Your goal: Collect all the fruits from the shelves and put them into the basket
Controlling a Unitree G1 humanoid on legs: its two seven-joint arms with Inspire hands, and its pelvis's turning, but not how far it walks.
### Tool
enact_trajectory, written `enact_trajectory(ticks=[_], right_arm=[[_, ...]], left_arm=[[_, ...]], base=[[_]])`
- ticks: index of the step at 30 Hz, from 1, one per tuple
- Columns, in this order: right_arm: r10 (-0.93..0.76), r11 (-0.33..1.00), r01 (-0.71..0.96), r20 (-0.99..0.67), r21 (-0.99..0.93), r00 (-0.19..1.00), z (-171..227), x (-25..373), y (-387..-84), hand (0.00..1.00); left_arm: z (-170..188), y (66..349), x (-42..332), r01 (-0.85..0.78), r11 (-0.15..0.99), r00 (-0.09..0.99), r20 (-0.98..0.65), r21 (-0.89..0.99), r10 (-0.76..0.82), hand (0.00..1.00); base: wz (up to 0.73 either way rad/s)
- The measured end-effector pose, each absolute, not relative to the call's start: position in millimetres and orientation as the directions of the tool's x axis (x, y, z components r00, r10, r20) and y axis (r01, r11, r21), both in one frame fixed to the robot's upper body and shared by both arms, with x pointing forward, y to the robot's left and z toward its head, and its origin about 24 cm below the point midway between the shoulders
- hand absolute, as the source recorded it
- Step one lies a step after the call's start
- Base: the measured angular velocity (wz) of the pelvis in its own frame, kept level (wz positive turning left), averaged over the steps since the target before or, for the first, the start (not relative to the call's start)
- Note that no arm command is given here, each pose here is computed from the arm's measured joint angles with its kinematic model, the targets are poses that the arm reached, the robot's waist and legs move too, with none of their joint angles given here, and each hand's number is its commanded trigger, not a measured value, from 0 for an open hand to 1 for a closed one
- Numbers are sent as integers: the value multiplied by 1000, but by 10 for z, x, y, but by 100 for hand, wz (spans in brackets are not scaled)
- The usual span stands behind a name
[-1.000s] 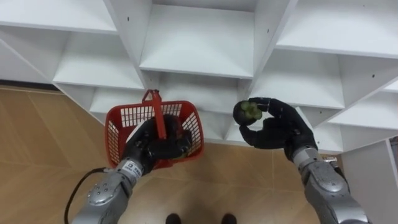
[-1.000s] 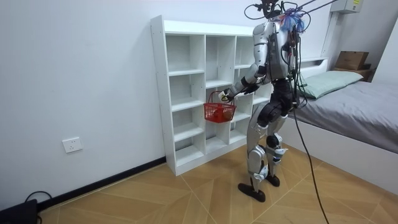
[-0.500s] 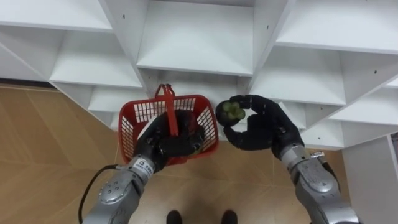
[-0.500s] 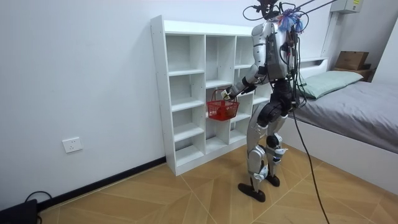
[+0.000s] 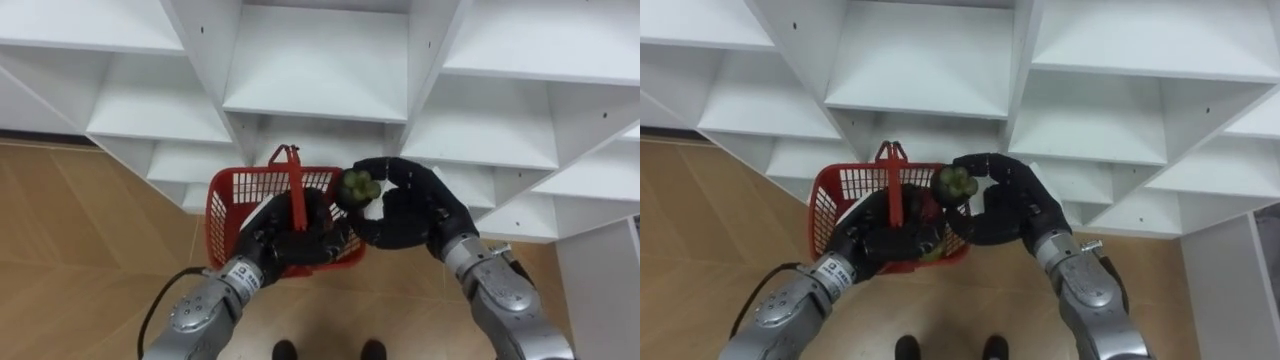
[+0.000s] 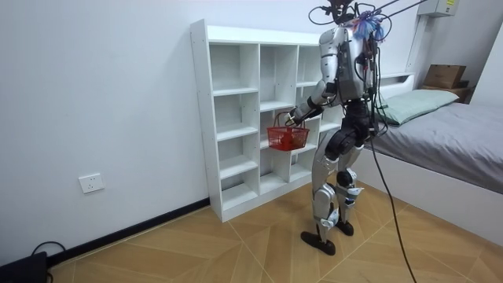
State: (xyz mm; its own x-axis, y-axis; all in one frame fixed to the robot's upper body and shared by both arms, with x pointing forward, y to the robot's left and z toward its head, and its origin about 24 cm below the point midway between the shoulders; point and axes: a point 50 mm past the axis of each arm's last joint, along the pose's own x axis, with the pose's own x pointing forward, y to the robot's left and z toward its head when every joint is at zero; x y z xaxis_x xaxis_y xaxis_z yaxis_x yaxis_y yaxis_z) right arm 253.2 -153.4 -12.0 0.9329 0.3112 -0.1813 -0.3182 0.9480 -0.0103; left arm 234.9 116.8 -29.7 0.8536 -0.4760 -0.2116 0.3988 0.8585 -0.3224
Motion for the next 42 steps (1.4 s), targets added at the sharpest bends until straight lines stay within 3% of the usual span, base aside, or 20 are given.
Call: enact_trajectory(ticks=[1, 2, 3, 4, 5, 42], right_arm=[[312, 948, -319, -181, -12, 933, -119, 2532, -1532, 99], [312, 948, -319, -181, -12, 933, -119, 2532, -1532, 77], [313, 947, -320, -180, -12, 933, -116, 2533, -1530, 39], [313, 947, -320, -179, -12, 933, -115, 2533, -1530, 11], [314, 947, -322, -179, -12, 932, -114, 2534, -1529, 0], [328, 942, -335, -207, 3, 922, -163, 2458, -1525, 0]], left_arm=[[-297, 1168, 2349, 399, 858, 854, -211, -324, -476, 100], [-299, 1171, 2346, 392, 856, 855, -209, -337, -474, 100], [-303, 1171, 2341, 391, 854, 855, -209, -342, -475, 100], [-304, 1172, 2338, 390, 854, 855, -209, -345, -475, 100], [-305, 1173, 2337, 388, 852, 855, -208, -352, -475, 100], [-252, 1152, 2337, 435, 825, 839, -171, -361, -517, 100]], base=[[0], [0], [0], [0], [0], [-1]])
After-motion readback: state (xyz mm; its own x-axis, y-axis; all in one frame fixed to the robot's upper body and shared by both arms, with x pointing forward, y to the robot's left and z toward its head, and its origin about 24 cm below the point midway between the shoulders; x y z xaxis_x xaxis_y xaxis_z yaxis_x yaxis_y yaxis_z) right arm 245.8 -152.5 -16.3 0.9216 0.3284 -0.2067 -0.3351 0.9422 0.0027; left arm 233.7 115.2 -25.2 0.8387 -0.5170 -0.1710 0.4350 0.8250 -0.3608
